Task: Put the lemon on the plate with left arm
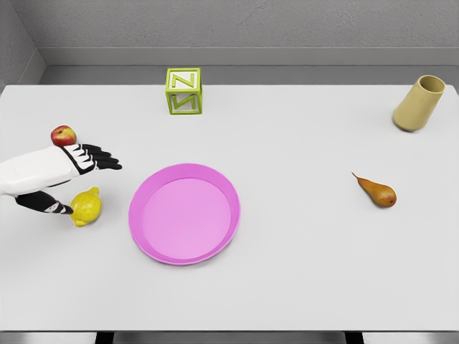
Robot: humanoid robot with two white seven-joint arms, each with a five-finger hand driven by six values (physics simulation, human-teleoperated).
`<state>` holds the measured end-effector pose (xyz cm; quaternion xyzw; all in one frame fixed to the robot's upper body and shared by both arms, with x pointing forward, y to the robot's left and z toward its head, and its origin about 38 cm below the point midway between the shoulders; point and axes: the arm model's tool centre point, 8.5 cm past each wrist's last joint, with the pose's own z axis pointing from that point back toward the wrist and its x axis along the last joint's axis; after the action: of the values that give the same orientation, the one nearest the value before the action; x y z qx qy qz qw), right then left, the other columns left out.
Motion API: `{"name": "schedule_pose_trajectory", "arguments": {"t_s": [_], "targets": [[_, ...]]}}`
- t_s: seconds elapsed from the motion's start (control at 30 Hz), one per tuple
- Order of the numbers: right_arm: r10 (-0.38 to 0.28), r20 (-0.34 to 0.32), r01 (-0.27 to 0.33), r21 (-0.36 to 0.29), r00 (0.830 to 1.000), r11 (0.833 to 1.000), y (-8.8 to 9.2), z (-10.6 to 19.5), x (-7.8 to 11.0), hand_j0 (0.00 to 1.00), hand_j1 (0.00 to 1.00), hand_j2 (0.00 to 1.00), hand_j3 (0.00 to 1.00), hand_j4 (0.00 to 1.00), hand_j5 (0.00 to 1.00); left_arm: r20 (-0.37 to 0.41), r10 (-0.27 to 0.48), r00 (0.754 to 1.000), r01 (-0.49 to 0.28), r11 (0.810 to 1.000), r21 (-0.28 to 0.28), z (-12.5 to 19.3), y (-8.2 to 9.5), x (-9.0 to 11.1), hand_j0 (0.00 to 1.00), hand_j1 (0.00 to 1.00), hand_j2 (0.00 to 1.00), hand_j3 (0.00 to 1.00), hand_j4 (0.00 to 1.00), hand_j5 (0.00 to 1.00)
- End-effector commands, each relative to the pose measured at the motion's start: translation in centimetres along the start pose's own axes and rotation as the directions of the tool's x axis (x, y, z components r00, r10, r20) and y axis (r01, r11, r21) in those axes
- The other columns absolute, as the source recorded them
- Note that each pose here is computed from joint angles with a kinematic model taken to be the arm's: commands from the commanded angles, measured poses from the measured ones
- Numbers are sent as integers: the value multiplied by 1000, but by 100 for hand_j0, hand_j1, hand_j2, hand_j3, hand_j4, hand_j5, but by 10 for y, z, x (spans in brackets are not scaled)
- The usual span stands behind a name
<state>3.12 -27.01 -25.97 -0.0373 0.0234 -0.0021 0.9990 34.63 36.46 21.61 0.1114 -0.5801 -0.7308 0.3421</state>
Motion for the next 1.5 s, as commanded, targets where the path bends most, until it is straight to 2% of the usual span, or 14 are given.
{"name": "schedule_pose_trajectory", "arguments": {"t_s": [0.0,0.03,0.07,0.17,0.23,0.37,0.43,0.5,0.6,0.73,0.9,1.0,1.27,1.47], "targets": [[-4,-4,4,-1,1000,1000,0,0,-2,100,100,100,100,100,100,-2,3,1000,-3,1000,2,1,1,0,100,100,100,100,100,100],[-1,-25,1,1,1000,1000,0,-1,-13,100,100,100,100,100,100,-2,2,1000,-2,1000,1,1,1,0,100,100,100,100,100,100],[0,-31,0,2,1000,1000,0,-1,-17,100,100,100,100,100,100,-2,2,1000,-2,1000,1,1,1,0,100,100,100,100,100,100],[-2,-31,2,2,1000,1000,0,-1,-17,100,100,100,100,100,100,-1,1,1000,-1,1000,0,0,0,0,100,100,100,100,100,100],[-2,-31,2,2,1000,1000,0,-1,-17,100,100,100,100,100,100,-20,-65,998,64,997,-49,-2,-7,-1,100,100,100,100,100,100],[-2,-31,2,1,1000,1000,0,-1,-17,100,100,100,100,100,100,-19,-87,996,86,995,-52,-1,-3,0,100,100,100,100,100,100],[-2,-31,2,2,1000,1000,0,-1,-17,100,100,100,100,100,100,-38,-150,988,147,986,-77,-2,-4,-2,100,100,100,100,100,100],[-2,-31,2,2,1000,1000,0,-1,-17,100,100,100,100,100,100,-49,-174,984,170,982,-85,-4,-6,-4,100,100,100,100,100,100],[-2,-31,2,2,1000,1000,0,-1,-17,100,100,100,100,100,100,-60,-175,983,170,981,-89,-5,-10,-8,100,100,100,100,100,100],[-2,-31,2,1,1000,1000,0,-1,-17,100,100,100,100,100,100,-87,-178,980,167,978,-124,-10,-26,-17,100,100,100,100,100,100],[-2,-31,2,2,1000,1000,0,-1,-17,100,100,100,100,100,100,-134,-164,977,144,978,-150,0,-31,-32,100,100,100,100,100,100],[-2,-31,2,2,1000,1000,0,-1,-17,100,100,100,100,100,100,-119,-162,980,135,970,-203,-4,-37,-28,100,100,100,100,100,100],[-2,-31,2,2,1000,1000,0,-1,-17,100,100,100,100,100,100,-93,-158,983,140,974,-179,-11,-36,-21,100,100,100,100,100,100],[-2,-31,2,1,1000,1000,0,-1,-17,100,100,100,100,100,100,-89,-158,983,140,973,-184,-13,-39,-20,100,100,100,100,100,100]]}}
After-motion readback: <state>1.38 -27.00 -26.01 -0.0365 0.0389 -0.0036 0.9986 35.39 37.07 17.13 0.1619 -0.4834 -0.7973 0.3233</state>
